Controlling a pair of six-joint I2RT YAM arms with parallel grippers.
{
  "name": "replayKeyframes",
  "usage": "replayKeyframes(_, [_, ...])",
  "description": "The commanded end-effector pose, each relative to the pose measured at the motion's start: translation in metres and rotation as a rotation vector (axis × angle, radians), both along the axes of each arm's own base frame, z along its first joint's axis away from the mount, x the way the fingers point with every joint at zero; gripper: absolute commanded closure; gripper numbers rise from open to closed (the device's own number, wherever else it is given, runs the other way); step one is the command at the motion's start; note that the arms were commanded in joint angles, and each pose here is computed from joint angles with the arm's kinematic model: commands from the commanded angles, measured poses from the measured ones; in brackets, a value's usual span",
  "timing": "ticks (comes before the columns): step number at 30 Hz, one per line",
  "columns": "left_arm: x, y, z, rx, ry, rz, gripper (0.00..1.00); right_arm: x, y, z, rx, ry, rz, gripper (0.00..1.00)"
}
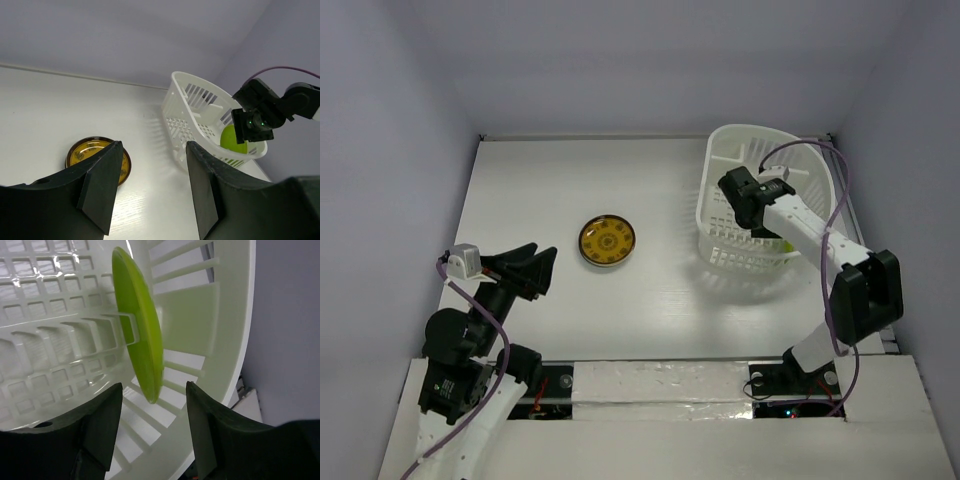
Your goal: Unload the plates from the dish rack
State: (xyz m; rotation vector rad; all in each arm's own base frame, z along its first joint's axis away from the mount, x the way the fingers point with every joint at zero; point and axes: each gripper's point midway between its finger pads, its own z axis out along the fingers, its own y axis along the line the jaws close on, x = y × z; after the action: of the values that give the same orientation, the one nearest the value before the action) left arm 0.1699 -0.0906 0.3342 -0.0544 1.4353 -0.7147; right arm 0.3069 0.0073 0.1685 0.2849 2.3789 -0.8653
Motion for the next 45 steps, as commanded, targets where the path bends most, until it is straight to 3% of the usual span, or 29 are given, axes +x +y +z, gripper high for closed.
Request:
replayKeyframes(1, [-0.006,-0.001,0.013,-0.020,-0.061,-0.019,0.50,0.007,-0.017,0.025,-0.116,-0.010,-0.028,0.41])
replayKeyframes(7, [-0.007,-0.001,0.013,-0.023,-0.063,-0.016,0.50,0.025,-0.020,0.019,-0.148,0.017,-0.023,0.53])
replayKeyframes(10, [-0.007,0.000,0.013,-0.023,-0.063,-0.014,0.50,0.032,-0.023,0.020,-0.158,0.012,-0.034,0.67])
replayKeyframes(12, [-0.007,-0.001,0.013,-0.022,-0.062,-0.016,0.50,0.036,-0.022,0.023,-0.165,0.008,-0.034,0.69])
replayKeyframes(14, [-0.007,-0.001,0.013,-0.022,-0.062,-0.016,0.50,0.038,-0.023,0.026,-0.177,0.009,-0.032,0.78])
replayKeyframes(26, [-0.006,-0.002,0.012,-0.020,-0.060,-0.022,0.50,0.035,-0.028,0.043,-0.213,0.011,-0.012,1.00])
replayKeyframes(35, [-0.005,-0.002,0.011,-0.020,-0.055,-0.021,0.50,0.033,-0.025,0.047,-0.173,-0.003,-0.001,1.00])
replayKeyframes(37, [-0.005,-0.002,0.011,-0.021,-0.054,-0.018,0.50,0.032,-0.025,0.043,-0.167,-0.008,-0.009,0.87])
replayKeyframes(38, [-0.004,-0.002,0.011,-0.020,-0.053,-0.018,0.50,0.033,-0.024,0.046,-0.152,-0.037,-0.012,0.75])
replayKeyframes(41, [-0.004,-0.002,0.011,-0.019,-0.052,-0.019,0.50,0.035,-0.017,0.053,-0.072,-0.114,0.008,0.63])
replayKeyframes(45, [-0.004,-0.003,0.010,-0.018,-0.050,-0.022,0.50,0.040,-0.003,0.050,0.030,-0.151,0.083,0.56])
